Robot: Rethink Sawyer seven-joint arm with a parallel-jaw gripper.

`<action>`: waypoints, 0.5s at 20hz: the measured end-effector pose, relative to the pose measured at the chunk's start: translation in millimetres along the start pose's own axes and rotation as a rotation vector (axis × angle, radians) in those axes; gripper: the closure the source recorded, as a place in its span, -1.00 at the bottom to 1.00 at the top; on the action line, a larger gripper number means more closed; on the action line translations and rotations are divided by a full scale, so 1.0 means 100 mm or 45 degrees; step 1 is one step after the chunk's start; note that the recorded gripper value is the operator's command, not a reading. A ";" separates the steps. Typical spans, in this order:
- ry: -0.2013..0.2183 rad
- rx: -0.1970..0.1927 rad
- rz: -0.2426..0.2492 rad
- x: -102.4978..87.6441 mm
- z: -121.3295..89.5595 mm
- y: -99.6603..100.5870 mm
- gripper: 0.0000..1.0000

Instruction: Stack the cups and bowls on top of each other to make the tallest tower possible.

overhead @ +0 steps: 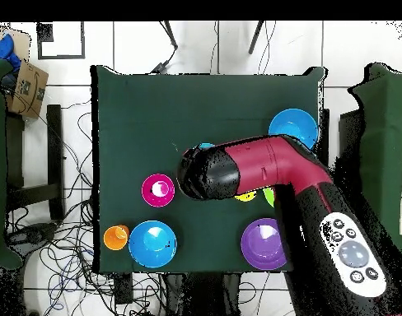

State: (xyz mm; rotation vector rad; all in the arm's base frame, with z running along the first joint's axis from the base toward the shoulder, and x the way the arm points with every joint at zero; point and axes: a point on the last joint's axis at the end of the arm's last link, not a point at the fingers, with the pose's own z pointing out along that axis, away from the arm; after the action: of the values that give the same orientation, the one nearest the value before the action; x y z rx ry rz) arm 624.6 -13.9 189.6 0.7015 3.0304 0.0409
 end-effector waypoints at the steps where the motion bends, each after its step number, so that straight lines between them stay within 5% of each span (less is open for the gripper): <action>1: 0.001 0.000 0.001 0.00 0.01 -0.01 -1.00; 10: 0.016 0.001 0.050 -0.15 0.25 -0.34 -1.00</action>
State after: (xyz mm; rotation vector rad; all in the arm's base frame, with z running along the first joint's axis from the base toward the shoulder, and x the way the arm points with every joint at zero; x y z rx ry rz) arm 624.0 -50.6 163.7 0.7639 3.0287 0.0447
